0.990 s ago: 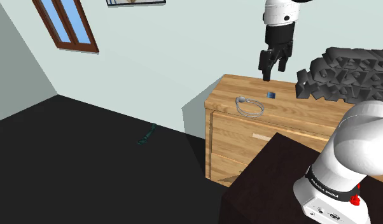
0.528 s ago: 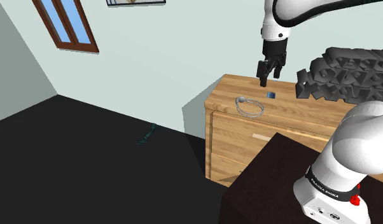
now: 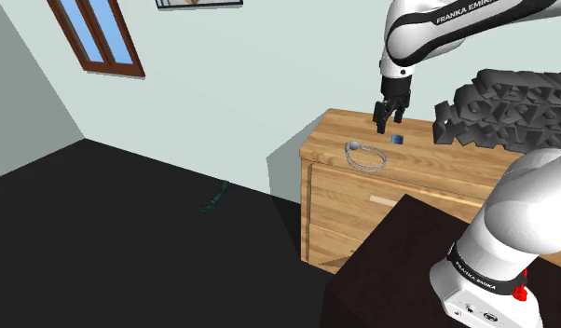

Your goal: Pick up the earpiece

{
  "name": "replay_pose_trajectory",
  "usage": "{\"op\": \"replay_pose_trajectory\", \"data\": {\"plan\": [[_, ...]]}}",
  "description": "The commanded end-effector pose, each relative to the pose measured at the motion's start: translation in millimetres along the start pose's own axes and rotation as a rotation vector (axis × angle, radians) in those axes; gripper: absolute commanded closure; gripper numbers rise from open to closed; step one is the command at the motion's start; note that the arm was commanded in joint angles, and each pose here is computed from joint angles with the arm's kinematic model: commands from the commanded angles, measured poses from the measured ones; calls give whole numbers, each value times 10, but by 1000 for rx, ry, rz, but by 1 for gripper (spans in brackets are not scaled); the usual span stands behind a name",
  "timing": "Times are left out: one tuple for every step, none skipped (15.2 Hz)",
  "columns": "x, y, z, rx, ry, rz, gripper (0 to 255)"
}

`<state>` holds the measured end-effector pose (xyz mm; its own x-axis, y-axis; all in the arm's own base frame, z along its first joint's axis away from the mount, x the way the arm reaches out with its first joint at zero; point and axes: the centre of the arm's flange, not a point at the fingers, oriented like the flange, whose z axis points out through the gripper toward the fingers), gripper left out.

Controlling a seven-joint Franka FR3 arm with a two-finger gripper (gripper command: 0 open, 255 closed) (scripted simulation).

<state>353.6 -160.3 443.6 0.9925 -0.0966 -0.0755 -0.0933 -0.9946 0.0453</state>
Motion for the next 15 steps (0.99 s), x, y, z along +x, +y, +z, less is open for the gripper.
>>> {"op": "replay_pose_trajectory", "data": {"plan": [[107,180,185,3,6,-2,0],[166,266,268,6,9,-2,0],[225,351,351,8,11,-3,0],[284,436,434,10,13,-3,0],[343,521,517,13,16,-4,0],[403,606,600,15,18,-4,0],[463,690,683,17,20,-5,0],[523,774,766,19,22,-5,0],[583,858,849,22,25,-6,0],[643,942,933,24,27,-6,0],[704,1025,1016,26,29,-7,0],[765,1108,1099,29,31,-7,0],[826,1191,1183,31,34,-8,0],[887,1274,1266,33,36,-8,0],[949,1357,1350,36,38,-9,0]]}}
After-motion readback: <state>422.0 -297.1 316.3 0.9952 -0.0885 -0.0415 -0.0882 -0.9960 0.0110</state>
